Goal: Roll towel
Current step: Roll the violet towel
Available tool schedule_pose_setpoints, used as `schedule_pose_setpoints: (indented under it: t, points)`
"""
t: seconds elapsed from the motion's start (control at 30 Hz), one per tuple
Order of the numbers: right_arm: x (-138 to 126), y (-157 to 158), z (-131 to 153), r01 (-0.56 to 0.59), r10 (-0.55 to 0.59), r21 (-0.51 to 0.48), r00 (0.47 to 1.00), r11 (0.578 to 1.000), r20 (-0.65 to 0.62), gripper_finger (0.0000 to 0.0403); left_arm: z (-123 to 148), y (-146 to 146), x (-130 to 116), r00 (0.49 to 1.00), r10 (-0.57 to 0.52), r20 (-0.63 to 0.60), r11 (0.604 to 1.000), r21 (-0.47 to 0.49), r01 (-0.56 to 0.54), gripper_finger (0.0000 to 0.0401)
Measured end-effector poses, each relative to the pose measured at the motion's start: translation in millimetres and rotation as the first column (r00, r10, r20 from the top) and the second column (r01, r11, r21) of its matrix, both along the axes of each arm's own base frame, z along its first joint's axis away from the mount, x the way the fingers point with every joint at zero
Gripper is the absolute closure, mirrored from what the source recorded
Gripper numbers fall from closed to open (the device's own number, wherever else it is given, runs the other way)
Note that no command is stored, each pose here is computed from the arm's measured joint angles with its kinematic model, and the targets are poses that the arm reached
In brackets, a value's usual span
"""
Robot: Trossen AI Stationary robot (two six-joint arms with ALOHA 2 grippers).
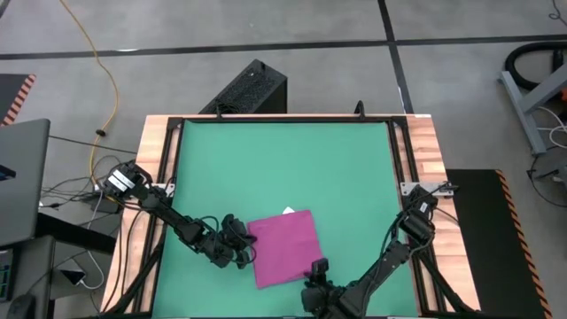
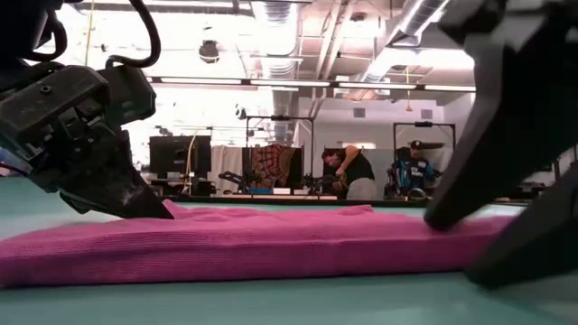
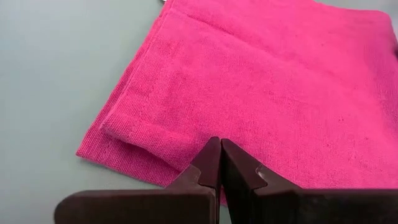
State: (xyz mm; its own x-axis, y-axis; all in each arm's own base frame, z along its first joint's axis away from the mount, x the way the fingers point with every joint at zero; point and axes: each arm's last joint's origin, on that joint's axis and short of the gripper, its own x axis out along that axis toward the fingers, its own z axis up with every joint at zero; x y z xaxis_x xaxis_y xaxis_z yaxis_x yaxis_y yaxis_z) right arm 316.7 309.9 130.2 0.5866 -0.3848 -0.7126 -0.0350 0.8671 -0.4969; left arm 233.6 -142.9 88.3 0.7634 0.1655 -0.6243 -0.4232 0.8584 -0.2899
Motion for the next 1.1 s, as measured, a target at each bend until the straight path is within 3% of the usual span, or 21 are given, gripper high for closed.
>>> schedule_pose_setpoints:
  t: [0.37,0.93,1.1]
  points:
    - [-5,-7,-5,0.078,-0.078,-0.004,0.997,0.997,-0.007,0.0247,0,0,0,1.0,-0.006,-0.005,1.0,0.009,0.006,0.0401]
    - [-8,-6,-7,0.068,-0.068,-0.007,0.997,0.998,-0.025,0.0388,0,0,0,1.0,-0.006,-0.006,1.0,0.008,0.006,0.0401]
    - [-12,-1,-7,0.062,-0.062,0.0,0.998,0.998,-0.02,0.0386,11,-5,3,0.997,-0.045,0.061,0.998,-0.042,0.047,0.0401]
